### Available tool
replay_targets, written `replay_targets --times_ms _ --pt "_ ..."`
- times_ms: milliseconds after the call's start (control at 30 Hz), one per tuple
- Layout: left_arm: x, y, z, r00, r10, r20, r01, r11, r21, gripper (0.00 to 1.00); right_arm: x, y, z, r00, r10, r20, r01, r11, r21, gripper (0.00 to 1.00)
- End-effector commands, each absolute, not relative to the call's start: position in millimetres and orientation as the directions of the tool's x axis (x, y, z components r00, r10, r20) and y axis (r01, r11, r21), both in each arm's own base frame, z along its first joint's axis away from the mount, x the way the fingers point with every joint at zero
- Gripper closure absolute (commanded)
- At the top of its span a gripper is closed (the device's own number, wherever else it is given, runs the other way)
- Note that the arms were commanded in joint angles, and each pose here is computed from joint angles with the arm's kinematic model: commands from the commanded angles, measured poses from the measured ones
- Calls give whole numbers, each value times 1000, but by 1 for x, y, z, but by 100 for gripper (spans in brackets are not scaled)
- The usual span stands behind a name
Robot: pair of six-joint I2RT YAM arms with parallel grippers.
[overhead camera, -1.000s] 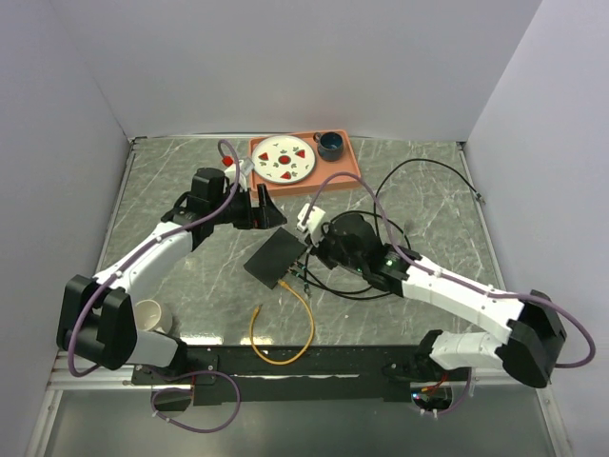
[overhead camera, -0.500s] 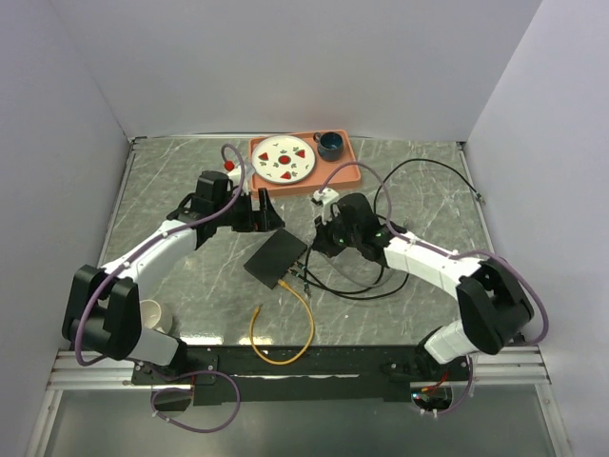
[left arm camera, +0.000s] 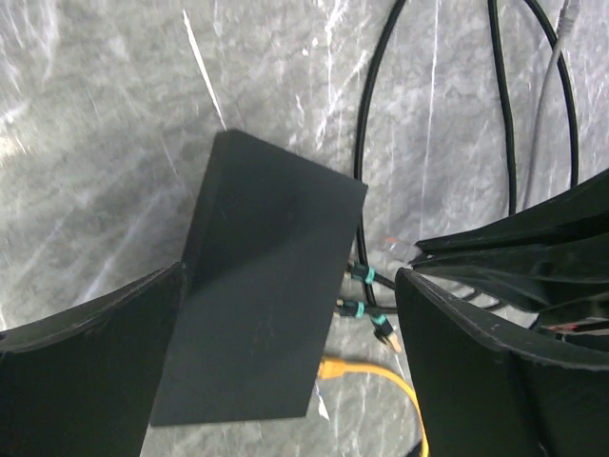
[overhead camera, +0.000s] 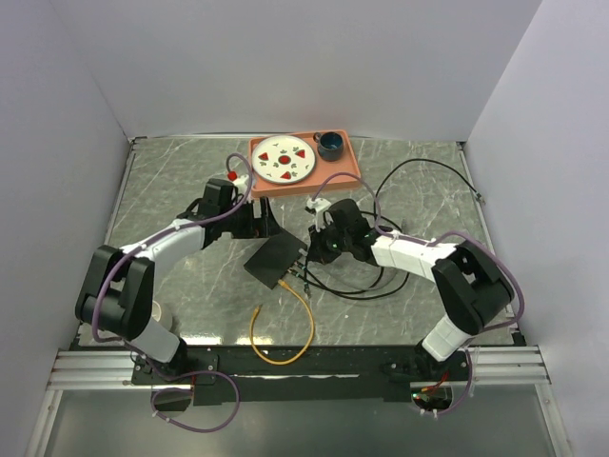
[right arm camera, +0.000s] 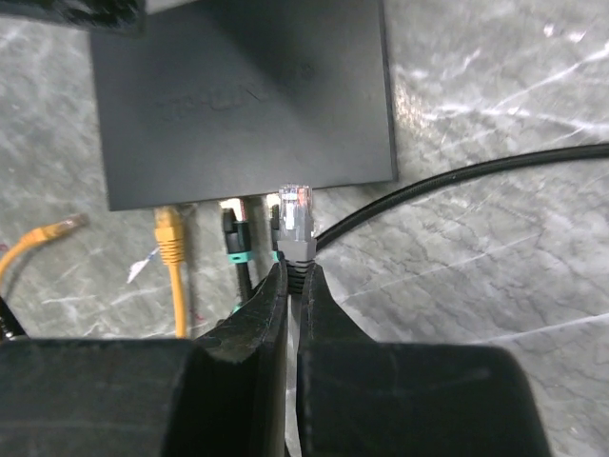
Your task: Insert the plug into the switch port
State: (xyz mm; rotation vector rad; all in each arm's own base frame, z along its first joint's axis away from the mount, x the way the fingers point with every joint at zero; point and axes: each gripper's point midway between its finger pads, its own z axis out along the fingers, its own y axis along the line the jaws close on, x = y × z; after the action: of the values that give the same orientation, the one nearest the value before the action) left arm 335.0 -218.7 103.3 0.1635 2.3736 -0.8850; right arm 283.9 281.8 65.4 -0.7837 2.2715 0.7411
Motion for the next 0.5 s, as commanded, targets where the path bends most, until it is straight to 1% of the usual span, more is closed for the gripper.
replay_targets --times_ms 0,67,200,233,467 --pt "356 -218 105 -765 -96 -637 335 786 -520 3 297 286 63 -636 -321 -702 -664 692 285 100" --pt "359 -217 101 -766 -90 -636 332 792 -512 3 295 284 58 -651 -331 -683 -652 704 281 100" --pt "360 -219 82 -795 -80 -602 314 794 -521 3 300 278 53 -647 -342 -682 -633 740 230 100" --pt "364 -222 85 -783 -89 -615 325 785 -527 3 300 277 52 -649 -343 -679 -630 743 227 100" --pt "364 -228 69 -806 -78 -587 327 768 -551 2 303 278 51 -645 -339 -684 -621 755 211 100"
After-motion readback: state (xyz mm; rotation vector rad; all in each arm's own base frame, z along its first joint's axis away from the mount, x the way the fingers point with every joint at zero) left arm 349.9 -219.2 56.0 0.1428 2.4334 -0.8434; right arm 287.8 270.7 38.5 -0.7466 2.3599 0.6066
